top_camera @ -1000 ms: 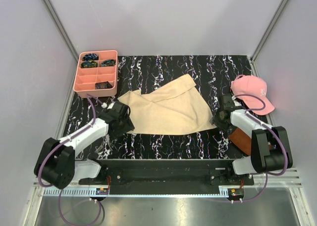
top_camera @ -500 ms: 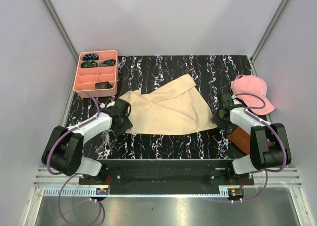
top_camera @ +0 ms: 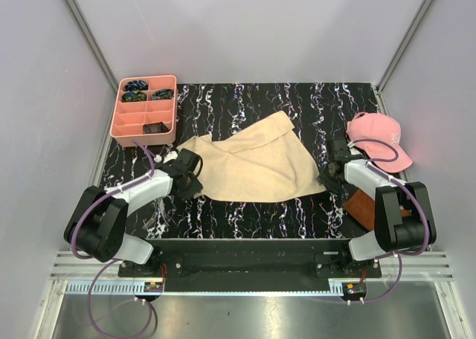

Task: Fold the napkin into a case and place the utensils inside
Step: Pick up the crumpled napkin from the center of the board.

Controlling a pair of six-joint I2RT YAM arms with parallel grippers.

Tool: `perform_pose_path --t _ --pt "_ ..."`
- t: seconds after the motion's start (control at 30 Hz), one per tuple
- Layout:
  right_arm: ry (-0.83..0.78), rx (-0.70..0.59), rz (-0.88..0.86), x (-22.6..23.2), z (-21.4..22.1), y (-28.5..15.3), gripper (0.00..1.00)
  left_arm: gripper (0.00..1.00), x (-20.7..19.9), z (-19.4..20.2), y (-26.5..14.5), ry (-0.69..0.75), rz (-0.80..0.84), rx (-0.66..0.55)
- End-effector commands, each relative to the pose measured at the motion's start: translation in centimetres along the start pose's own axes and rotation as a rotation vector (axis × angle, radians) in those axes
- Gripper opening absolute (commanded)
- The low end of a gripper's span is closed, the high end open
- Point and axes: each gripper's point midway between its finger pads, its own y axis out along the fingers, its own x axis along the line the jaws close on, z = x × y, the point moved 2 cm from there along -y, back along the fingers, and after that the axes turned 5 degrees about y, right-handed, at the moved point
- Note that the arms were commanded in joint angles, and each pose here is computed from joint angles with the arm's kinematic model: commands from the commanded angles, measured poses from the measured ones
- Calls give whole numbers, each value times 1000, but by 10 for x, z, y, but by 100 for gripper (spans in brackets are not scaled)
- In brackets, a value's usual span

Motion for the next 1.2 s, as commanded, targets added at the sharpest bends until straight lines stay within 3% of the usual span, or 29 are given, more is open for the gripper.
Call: perform_pose_path --t 0.0,0.1,0.2,0.27,0.4,0.63,0.8,0.93,1.17 --pt "6 16 38 -8 5 2 43 38 32 31 19 13 -131 76" --pt "3 22 34 -8 6 1 41 29 34 34 21 21 -129 75" --pt "4 44 17 -5 10 2 19 11 28 26 20 30 -95 33" --pt "13 49 7 -3 10 3 16 1 23 19 14 46 -65 9" --pt "17 24 -14 -1 7 -1 0 0 15 6 0 80 -4 -62" --pt "-27 -77 -185 20 -16 -37 0 0 -24 -21 -45 205 200 -173" --pt "-42 -314 -490 38 -54 -149 0 0 -56 -63 -129 287 428 -389" --pt "-59 -544 -678 26 -77 -249 0 0 -73 -87 -237 313 701 -591" --pt "-142 -867 -1006 -11 -78 -417 0 0 -60 -70 -403 432 1182 -795"
